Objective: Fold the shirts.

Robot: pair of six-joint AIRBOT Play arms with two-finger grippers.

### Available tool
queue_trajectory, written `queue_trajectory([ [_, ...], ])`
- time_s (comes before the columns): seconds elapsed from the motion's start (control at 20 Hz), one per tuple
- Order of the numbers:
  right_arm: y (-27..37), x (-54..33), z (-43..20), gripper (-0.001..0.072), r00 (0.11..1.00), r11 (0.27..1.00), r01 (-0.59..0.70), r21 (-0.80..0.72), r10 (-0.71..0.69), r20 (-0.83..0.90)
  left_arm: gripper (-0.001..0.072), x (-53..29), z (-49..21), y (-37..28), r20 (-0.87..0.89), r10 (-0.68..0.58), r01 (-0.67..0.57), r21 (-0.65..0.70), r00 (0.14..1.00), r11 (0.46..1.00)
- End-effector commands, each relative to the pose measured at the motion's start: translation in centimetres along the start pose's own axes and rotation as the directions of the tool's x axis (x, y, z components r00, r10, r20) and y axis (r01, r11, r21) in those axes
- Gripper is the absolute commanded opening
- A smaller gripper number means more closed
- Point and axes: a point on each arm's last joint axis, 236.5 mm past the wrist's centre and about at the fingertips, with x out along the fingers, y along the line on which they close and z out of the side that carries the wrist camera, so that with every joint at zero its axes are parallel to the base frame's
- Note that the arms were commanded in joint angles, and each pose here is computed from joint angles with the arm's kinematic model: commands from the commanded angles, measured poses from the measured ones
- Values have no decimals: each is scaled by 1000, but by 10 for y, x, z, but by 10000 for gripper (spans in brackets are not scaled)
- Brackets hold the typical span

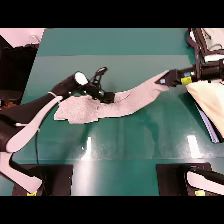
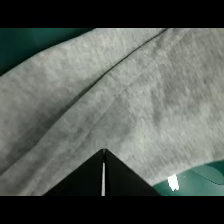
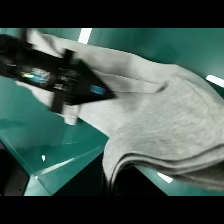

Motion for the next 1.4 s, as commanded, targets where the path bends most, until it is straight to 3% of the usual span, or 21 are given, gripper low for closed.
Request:
queue_trajectory([
  [0.0, 63, 8, 13, 9, 998, 993, -59, -101, 57, -28, 19, 21, 5, -2, -10, 1, -1, 2, 1000, 1000],
  [0.5, 146, 64, 22, 9, 978, 939, -186, -288, 148, -149, 18, -29, 23, 17, 27, 16, -16, -13, 1000, 1000],
  [0.7, 172, 102, 18, 8, 960, 911, -245, -332, 180, -213, 19, -136, 51, 49, 166, 159, -168, 41, 973, 985],
  [0.85, 195, 144, 10, 9, 942, 883, -295, -365, 206, -263, 19, -236, 47, 86, 244, 316, -335, 41, 917, 941],
  [1.0, 204, 204, -7, 10, 931, 882, -319, -348, 223, -287, 20, -330, 27, 117, 310, 468, -480, -41, 827, 876],
  [1.2, 204, 294, -36, 29, 937, 857, -324, -400, 231, -264, 20, -405, 8, 133, 393, 553, -532, -171, 735, 829],
  [1.25, 213, 312, -38, 189, 939, 840, -330, -431, 244, -243, 19, -412, 6, 134, 401, 559, -533, -186, 725, 825],
  [1.3, 229, 327, -36, 397, 941, 823, -338, -456, 277, -195, 20, -413, 5, 134, 401, 561, -529, -199, 724, 825],
  [1.35, 245, 335, -31, 519, 939, 823, -344, -452, 314, -142, 19, -412, 3, 134, 393, 559, -526, -198, 730, 827],
])
